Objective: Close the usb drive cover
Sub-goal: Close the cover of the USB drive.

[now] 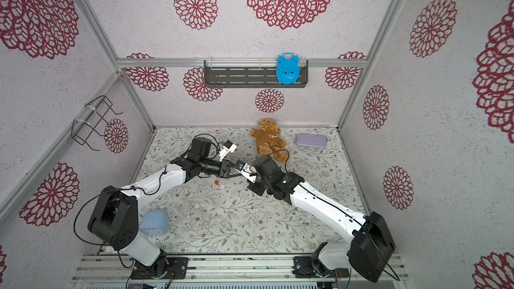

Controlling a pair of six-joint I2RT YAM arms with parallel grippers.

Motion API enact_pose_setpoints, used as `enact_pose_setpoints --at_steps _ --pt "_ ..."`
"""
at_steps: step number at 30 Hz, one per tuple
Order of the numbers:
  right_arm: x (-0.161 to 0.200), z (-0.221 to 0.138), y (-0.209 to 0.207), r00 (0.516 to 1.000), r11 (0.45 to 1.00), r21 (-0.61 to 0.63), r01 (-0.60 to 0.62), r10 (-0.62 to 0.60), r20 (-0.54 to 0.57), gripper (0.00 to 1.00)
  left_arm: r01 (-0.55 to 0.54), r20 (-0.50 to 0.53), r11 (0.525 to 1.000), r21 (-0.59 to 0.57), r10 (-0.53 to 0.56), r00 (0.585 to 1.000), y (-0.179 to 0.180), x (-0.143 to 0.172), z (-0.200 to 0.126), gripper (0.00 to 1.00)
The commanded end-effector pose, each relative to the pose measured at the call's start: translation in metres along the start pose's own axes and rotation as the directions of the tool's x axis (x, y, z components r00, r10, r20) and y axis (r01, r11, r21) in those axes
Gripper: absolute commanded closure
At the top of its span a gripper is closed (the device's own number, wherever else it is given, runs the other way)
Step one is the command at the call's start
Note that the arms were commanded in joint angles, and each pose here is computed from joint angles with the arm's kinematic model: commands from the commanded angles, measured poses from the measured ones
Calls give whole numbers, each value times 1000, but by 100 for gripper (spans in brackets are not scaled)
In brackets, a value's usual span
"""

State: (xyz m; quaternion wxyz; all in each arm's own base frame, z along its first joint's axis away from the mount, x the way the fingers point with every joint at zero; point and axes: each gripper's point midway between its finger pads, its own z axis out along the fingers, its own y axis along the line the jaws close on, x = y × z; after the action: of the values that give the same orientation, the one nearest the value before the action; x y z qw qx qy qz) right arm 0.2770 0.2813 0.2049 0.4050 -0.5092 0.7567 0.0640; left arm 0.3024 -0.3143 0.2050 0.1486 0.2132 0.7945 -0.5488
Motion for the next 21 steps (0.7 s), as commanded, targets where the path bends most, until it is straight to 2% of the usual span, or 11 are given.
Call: enact_pose_setpoints --at_steps 1,4,10,15,17,21 --pt "-111 -38 -25 927 998 63 12 -35 373 82 37 -110 998 57 -30 994 -8 29 18 90" --pt "-118 -36 -20 921 1000 19 -4 -3 390 82 34 -99 997 75 -26 995 -11 26 19 90" --pt "-119 -48 -28 903 996 92 7 -45 428 84 46 -148 995 86 -33 988 -12 37 19 90" --pt "-134 -59 -38 881 994 86 -70 21 473 84 46 -136 995 88 -33 990 -12 34 20 90" --pt "-136 -54 -28 883 997 41 -58 32 469 84 41 -107 993 107 -30 994 -16 27 21 90" --pt "-138 -50 -16 888 998 57 9 -34 458 84 51 -113 993 110 -39 993 -15 27 22 90"
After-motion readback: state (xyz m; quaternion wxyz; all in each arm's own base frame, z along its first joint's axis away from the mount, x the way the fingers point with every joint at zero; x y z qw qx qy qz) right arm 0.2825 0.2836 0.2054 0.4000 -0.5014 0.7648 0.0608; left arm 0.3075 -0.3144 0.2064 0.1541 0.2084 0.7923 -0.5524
